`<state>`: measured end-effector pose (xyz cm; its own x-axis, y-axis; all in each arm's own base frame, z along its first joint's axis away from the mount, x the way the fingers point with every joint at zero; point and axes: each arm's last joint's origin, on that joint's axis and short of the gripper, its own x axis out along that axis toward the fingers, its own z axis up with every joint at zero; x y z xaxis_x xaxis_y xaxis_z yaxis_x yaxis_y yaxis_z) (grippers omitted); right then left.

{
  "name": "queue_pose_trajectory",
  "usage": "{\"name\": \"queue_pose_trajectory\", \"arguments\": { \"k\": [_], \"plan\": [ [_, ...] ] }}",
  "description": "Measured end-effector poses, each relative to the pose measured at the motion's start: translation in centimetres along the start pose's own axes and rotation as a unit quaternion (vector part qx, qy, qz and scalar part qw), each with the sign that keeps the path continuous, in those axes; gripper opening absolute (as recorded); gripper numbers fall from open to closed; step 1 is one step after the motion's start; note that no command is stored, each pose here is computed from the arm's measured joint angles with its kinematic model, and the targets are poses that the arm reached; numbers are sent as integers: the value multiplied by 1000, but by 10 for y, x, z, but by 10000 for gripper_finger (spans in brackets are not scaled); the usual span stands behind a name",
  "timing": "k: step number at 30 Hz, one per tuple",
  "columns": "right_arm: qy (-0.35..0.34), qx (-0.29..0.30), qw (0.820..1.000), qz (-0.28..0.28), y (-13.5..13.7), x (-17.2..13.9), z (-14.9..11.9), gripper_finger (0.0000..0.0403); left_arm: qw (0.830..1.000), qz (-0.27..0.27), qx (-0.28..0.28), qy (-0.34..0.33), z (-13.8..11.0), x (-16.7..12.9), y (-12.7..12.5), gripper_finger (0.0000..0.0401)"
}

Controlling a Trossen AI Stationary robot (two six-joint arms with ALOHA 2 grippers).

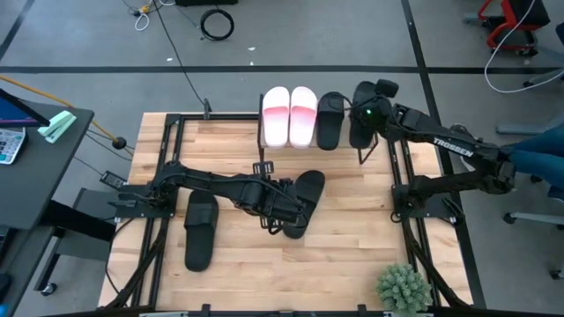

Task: Pick and place slides into the shelf
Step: Put the bottom right black slide under the shelf

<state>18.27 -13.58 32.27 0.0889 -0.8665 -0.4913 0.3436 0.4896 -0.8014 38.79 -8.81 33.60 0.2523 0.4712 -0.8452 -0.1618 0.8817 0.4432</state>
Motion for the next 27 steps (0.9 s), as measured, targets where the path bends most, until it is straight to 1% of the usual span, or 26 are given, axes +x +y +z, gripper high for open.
{"name": "queue_pose_trajectory", "arguments": {
  "k": [2,8,13,18,22,27],
  "plan": [
    [5,-3,1000,6,0,-2,-4,9,1000,0,-3,0,0,0,0,14],
    [-5,3,1000,12,1,1,1,9,1000,0,-5,0,0,0,0,5],
    [-1,-5,999,48,9,16,5,9,1000,0,-16,0,0,0,0,23],
    [28,-13,998,54,16,39,9,9,1000,0,-16,0,0,0,0,32],
    [35,-13,998,53,21,55,14,10,1000,-1,-16,0,0,0,0,26],
    [2,-3,997,79,23,66,22,14,1000,-1,-10,0,0,0,0,9]
  ]
}}
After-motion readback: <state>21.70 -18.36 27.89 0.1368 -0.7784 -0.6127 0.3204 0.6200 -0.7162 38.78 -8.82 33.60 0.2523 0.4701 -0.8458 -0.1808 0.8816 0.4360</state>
